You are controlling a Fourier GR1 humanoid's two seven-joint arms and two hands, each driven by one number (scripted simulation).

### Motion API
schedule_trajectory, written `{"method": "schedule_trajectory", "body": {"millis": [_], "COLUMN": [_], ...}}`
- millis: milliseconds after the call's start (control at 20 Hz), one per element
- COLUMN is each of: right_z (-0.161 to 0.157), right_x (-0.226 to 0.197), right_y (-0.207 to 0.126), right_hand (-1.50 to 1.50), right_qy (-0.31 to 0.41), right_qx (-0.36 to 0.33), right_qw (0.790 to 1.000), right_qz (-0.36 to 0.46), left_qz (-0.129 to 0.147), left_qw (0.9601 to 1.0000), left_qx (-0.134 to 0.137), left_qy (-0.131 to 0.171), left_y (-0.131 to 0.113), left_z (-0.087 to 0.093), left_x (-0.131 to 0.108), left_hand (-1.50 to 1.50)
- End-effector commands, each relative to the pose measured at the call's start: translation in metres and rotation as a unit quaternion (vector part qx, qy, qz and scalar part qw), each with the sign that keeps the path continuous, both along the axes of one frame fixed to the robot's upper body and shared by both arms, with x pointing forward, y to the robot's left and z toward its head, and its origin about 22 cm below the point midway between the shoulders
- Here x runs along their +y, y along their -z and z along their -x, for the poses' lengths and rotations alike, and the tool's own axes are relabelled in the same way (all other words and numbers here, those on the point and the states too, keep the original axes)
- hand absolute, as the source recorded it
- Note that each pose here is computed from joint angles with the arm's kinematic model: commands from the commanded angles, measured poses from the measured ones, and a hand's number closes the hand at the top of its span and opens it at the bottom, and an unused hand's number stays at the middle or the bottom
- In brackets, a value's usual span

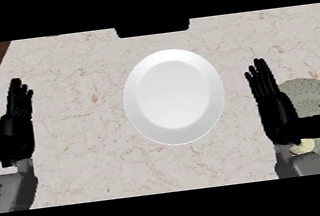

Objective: Pick the eggplant from the placemat and place it in the plate

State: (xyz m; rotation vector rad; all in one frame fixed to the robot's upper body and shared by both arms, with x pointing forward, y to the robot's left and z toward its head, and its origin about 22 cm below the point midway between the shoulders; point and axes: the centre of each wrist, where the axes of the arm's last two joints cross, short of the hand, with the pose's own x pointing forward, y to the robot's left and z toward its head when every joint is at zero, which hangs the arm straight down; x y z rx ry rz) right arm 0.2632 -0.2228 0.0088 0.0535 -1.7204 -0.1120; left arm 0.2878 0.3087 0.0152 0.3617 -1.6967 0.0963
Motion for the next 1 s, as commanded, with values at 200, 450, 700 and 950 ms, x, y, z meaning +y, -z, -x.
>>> {"method": "schedule_trajectory", "body": {"millis": [200, 450, 700, 950], "right_z": [-0.011, 0.006, 0.070, 0.096], "right_x": [-0.111, -0.165, -0.148, -0.153], "right_y": [-0.064, -0.062, -0.046, -0.084], "right_hand": [-1.50, -1.50, -1.50, -1.50], "right_qy": [0.050, 0.283, 0.336, 0.239], "right_qx": [-0.010, -0.032, -0.082, -0.022], "right_qw": [0.990, 0.956, 0.938, 0.968], "right_qz": [-0.132, 0.072, 0.032, 0.071], "left_qz": [-0.143, -0.141, -0.149, -0.148], "left_qw": [0.9869, 0.9815, 0.9803, 0.9801], "left_qx": [0.071, 0.114, 0.117, 0.118], "left_qy": [0.025, 0.061, 0.054, 0.061], "left_y": [0.013, 0.036, 0.017, 0.021], "left_z": [0.042, 0.063, 0.070, 0.073], "left_x": [0.039, 0.023, 0.029, 0.020], "left_hand": [0.00, 0.00, 0.00, 0.00]}}
